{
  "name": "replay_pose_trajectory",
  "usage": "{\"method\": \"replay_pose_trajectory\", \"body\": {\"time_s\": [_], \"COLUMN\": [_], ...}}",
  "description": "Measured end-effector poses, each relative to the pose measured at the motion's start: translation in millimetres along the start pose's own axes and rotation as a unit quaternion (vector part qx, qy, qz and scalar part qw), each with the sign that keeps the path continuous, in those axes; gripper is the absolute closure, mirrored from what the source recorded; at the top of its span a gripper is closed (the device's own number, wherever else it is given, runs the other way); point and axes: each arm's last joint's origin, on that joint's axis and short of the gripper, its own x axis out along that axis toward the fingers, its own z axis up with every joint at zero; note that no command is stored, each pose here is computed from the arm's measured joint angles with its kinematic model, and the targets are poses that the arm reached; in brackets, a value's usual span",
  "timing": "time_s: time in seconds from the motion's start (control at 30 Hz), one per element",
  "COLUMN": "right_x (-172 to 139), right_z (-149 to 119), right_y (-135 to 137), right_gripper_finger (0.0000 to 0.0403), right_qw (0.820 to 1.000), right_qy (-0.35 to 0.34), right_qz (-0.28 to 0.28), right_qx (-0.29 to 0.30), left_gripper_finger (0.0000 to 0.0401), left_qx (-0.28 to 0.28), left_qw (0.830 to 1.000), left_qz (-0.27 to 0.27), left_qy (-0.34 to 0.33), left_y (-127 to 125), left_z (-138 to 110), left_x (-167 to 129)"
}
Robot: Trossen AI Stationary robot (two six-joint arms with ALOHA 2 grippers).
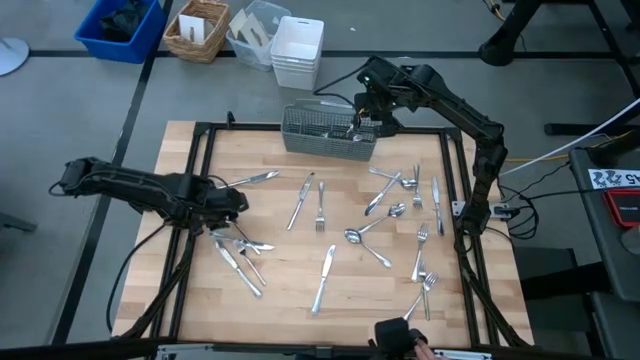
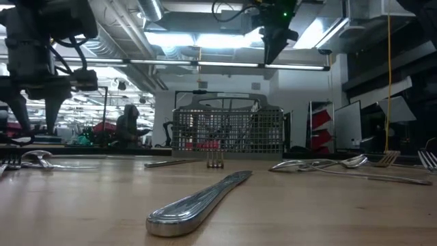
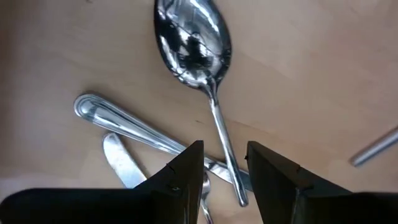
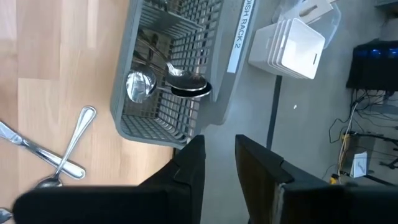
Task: Sort silverware
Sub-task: Put the spoon into the gray silverware organizer
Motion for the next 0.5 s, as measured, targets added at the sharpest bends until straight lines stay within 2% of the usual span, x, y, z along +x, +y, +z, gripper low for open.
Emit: {"method": "replay_pose_trajectory", "body": {"time_s": [0.5], "right_x": [2], "right_z": [-11], "right_y": [-3], "right_gripper_finger": [0.0310], "right_qw": [1.000], "right_qy": [0.026], "right_qz": [0.017], "right_qx": [0.004], "left_gripper_finger": [0.0286], "left_qx": [0.004], "left_qw": [0.998], "left_qz": [0.049], "left_qy": [-0.027], "left_y": [-13], "left_z": [-7], "left_x": [29]}}
